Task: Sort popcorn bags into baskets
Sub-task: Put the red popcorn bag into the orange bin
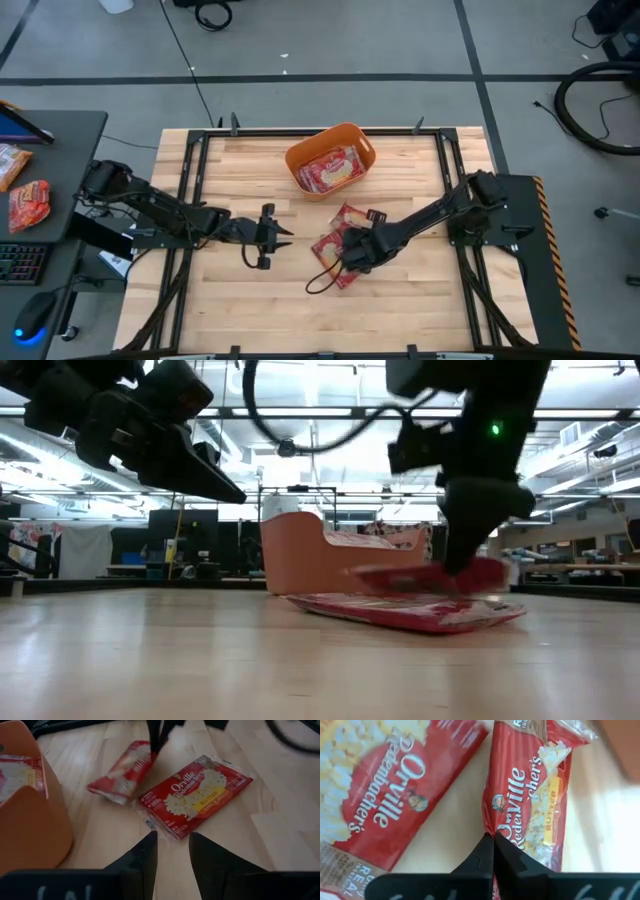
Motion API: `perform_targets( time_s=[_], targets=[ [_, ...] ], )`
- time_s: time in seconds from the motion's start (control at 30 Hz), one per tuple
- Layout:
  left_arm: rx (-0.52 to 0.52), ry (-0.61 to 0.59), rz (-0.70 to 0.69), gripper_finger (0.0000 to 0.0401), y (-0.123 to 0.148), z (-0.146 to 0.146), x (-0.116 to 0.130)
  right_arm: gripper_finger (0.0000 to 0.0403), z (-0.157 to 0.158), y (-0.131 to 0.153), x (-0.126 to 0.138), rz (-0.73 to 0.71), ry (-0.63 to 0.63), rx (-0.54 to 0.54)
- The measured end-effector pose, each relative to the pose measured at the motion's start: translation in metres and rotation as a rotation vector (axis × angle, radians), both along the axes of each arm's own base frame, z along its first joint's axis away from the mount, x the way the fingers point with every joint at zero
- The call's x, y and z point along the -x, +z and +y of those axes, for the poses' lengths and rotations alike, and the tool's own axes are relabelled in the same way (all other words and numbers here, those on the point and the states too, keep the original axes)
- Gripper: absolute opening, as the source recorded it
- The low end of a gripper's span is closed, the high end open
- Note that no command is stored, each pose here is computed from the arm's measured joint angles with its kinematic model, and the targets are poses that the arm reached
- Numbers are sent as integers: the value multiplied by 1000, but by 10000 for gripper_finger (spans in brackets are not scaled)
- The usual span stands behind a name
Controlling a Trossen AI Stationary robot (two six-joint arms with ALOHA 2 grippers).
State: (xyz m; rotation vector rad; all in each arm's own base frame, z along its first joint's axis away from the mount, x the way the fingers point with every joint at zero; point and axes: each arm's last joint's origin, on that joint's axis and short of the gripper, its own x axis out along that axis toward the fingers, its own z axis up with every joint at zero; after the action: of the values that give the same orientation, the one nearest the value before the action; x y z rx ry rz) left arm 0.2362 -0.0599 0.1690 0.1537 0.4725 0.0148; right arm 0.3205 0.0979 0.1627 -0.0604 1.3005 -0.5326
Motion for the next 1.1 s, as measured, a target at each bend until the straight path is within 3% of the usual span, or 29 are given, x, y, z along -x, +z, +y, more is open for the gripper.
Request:
perform_targets(
  time_s=[0.2, 0.33, 0.53, 0.63, 0.97, 1.1],
  targets=[
    [29, 11, -14, 117, 1, 0, -1, 5, -5, 40, 5, -98, 56, 39],
    [58, 22, -36, 117, 3, 0, -2, 4, -10, 64, 12, -162, 126, 139],
    [62, 23, -43, 117, 3, -1, -2, 6, -18, 78, 7, -53, 452, 390],
    [66, 25, -43, 117, 3, -1, -2, 8, -30, 79, -4, 12, 585, 461],
    [67, 26, -43, 117, 3, -1, -2, 8, -112, 81, -26, 120, 662, 506],
    [66, 26, -42, 117, 3, -1, -2, 8, -143, 81, -29, 109, 748, 452]
  ],
)
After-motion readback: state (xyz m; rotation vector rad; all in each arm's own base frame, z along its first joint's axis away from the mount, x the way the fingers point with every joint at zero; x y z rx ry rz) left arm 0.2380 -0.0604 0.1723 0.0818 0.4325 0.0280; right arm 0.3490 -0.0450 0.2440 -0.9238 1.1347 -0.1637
